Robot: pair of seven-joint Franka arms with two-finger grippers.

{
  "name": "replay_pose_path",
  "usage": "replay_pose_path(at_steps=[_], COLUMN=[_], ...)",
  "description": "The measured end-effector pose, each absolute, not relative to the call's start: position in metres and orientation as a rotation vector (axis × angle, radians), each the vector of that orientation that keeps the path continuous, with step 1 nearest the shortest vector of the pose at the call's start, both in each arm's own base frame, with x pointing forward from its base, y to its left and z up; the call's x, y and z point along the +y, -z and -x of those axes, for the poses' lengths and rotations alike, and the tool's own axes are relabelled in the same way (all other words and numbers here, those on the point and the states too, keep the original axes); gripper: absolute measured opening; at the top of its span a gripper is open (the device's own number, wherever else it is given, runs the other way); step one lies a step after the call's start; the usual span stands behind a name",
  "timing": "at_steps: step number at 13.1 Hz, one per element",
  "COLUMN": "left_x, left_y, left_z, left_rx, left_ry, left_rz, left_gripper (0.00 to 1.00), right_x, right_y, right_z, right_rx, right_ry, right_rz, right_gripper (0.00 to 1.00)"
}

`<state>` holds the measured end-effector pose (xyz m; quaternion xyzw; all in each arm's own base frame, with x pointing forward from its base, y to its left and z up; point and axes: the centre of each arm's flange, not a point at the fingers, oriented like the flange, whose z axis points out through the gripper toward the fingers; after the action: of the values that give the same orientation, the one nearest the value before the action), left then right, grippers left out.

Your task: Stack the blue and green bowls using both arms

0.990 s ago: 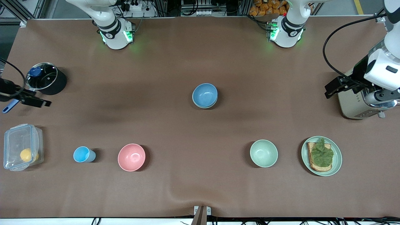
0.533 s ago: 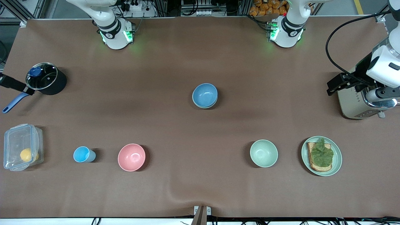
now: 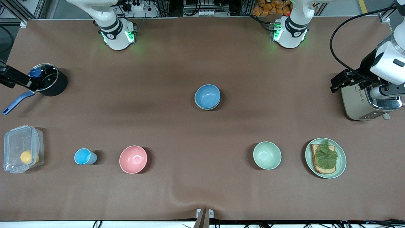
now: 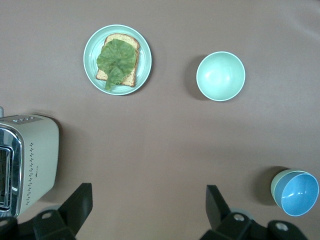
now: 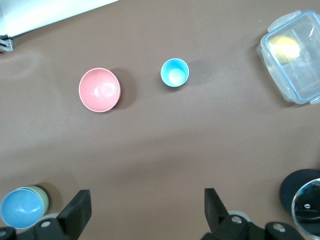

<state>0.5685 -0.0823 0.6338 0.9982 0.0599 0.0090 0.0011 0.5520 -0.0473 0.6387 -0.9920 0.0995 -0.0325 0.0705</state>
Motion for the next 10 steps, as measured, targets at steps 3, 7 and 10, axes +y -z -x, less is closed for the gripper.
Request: replay_pose_path(at_steps=[3, 7, 10], left_x=[-0.080, -0.071, -0.066], left_y=[-0.635, -0.638, -0.638], left_z=[-0.566, -0.564, -0.564], left_rx=[0.151, 0.167, 0.182], left_ry=[-0.008, -0.012, -0.001], left_rz=[-3.139, -3.140, -3.137], left_gripper=[1.00, 1.00, 1.00], right_x=[-0.025, -0.024, -0.014], right_y=[-0.640, -0.638, -0.639], right_z=[-0.555, -0.556, -0.557], right_rx=[0.236, 0.192, 0.132], right_ry=[0.110, 0.120, 0.132], right_rz=[3.001, 3.072, 3.116], right_gripper=[1.00, 1.00, 1.00])
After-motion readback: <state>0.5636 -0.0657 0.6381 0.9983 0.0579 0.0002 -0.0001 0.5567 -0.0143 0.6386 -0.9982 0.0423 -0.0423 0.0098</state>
